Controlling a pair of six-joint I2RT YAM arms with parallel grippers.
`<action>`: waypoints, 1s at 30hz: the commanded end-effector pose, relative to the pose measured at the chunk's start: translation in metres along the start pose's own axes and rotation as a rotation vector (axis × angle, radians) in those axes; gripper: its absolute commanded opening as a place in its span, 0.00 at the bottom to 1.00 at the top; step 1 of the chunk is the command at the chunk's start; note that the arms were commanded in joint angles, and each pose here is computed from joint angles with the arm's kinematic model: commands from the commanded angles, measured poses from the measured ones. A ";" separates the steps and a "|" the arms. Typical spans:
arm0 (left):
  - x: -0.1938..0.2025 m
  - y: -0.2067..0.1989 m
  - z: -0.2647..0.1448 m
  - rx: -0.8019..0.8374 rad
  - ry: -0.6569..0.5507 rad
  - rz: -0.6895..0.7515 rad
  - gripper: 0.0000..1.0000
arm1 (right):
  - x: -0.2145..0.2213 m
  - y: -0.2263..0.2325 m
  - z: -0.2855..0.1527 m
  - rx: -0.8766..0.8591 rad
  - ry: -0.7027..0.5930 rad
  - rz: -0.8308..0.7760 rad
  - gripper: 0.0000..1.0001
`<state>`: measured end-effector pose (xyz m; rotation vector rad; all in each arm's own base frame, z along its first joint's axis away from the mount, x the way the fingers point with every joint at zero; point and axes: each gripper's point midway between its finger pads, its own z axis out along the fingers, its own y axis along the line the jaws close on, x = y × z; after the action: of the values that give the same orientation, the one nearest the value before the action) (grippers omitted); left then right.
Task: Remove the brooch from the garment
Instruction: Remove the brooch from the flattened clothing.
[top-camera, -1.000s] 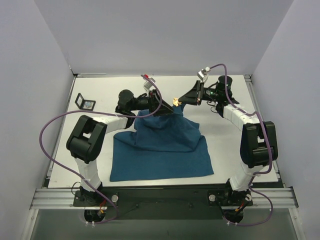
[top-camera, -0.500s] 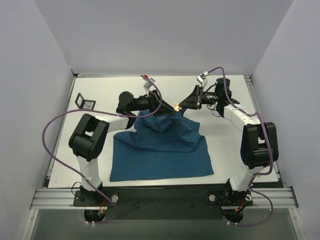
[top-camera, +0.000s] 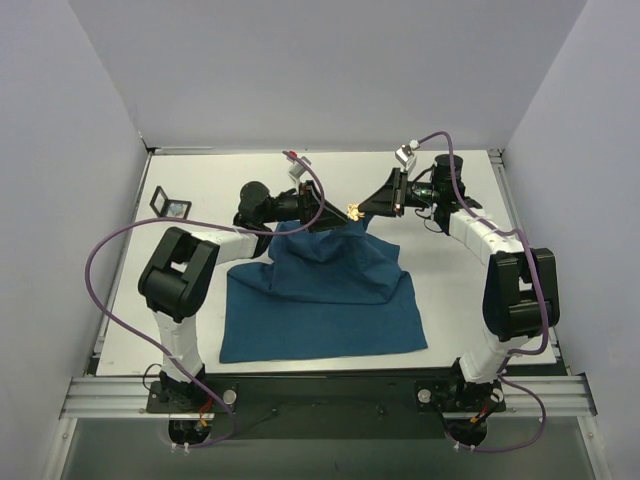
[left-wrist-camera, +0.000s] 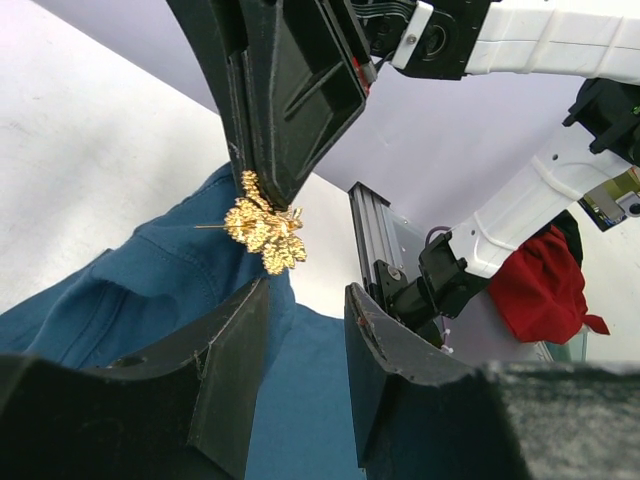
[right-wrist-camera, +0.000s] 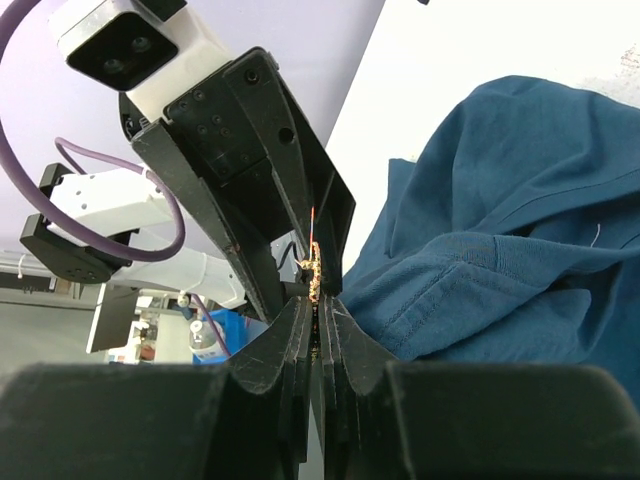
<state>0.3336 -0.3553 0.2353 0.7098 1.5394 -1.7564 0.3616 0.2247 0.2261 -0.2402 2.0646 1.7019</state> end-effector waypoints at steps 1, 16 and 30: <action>-0.017 0.006 0.006 -0.006 -0.032 0.046 0.46 | -0.009 0.035 -0.005 -0.060 -0.012 -0.121 0.00; -0.024 0.004 0.005 0.017 -0.066 0.031 0.45 | -0.001 0.028 -0.001 -0.035 0.019 -0.124 0.00; -0.021 -0.001 0.010 0.048 -0.051 0.018 0.34 | 0.002 0.025 0.003 -0.017 0.035 -0.136 0.00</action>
<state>0.3469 -0.3590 0.2313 0.6350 1.5638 -1.7981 0.3536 0.2302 0.2171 -0.2922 2.1024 1.6765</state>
